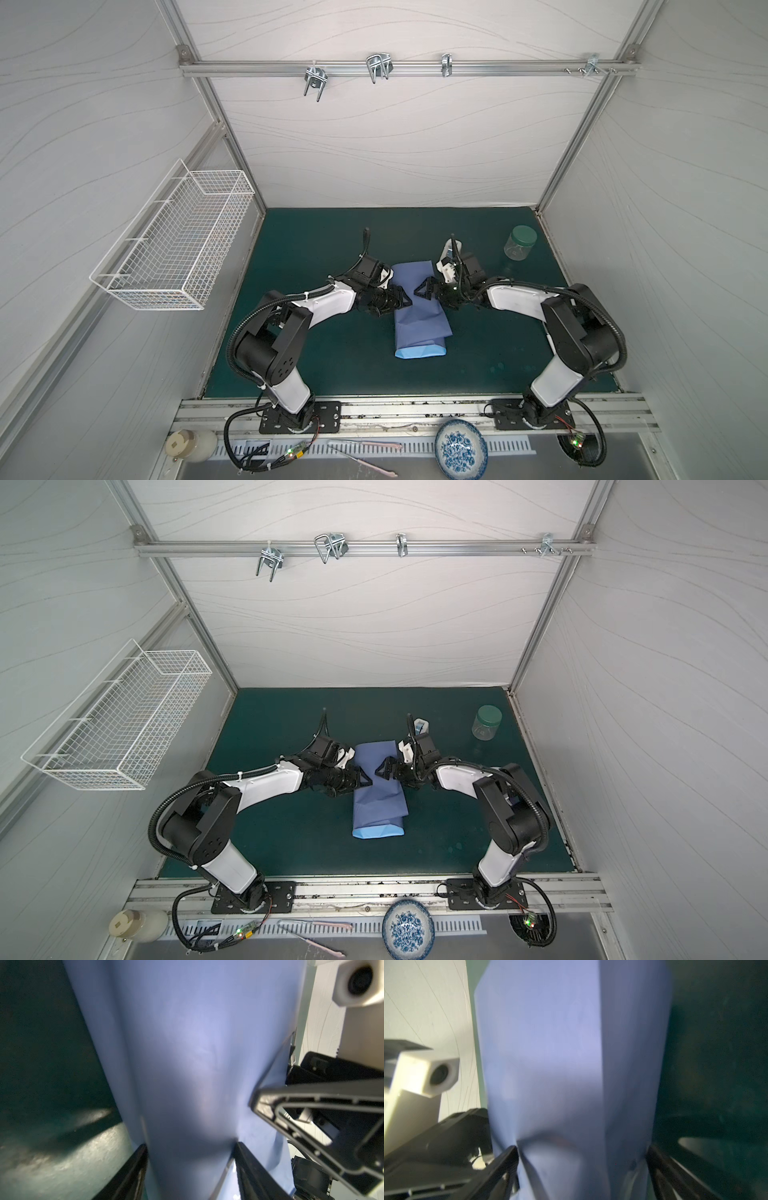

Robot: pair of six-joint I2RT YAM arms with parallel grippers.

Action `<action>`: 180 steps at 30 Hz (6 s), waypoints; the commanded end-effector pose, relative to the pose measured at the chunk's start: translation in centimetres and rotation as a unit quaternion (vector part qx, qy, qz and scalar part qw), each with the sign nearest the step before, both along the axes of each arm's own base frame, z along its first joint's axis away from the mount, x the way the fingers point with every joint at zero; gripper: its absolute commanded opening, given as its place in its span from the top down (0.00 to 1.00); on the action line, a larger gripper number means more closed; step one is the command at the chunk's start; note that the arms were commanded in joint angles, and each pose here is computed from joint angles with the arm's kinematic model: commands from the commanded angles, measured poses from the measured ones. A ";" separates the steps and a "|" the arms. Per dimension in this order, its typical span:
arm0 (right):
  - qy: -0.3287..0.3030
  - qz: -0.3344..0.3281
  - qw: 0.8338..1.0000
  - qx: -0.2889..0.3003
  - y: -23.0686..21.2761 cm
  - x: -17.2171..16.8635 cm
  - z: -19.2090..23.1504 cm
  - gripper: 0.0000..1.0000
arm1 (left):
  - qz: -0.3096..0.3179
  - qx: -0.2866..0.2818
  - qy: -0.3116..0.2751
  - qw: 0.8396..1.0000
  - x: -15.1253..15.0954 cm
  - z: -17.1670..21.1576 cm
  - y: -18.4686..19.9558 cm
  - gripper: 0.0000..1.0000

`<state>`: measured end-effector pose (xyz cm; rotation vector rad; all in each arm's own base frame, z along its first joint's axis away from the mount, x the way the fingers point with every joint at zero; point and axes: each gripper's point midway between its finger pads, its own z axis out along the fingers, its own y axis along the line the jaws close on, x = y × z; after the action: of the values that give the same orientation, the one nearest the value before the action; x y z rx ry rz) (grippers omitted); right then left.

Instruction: Wrap the gift box in paper

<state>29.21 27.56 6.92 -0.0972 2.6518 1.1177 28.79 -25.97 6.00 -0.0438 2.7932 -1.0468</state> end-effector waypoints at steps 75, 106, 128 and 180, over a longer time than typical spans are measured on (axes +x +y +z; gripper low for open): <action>-0.020 0.037 0.999 0.034 2.9 -0.5 2.2 0.23 | 0.094 -0.054 0.032 0.994 2.3 1.1 2.3 0.31; -0.090 0.140 0.980 -0.113 1.1 -7.7 -0.3 0.12 | 0.077 0.027 -0.050 0.995 -6.3 1.1 6.3 0.20; -0.140 0.142 0.964 -0.177 1.5 -5.8 -2.6 0.26 | 0.068 0.088 -0.089 0.990 -4.6 -1.6 6.5 0.29; -0.190 0.106 0.955 -0.202 1.7 -5.1 -3.3 0.67 | 0.084 0.236 -0.217 0.943 -3.6 -1.4 6.3 0.64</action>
<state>23.92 29.75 4.30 -0.6531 2.5051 0.5723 23.47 -19.61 3.39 0.0611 2.5687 -0.3224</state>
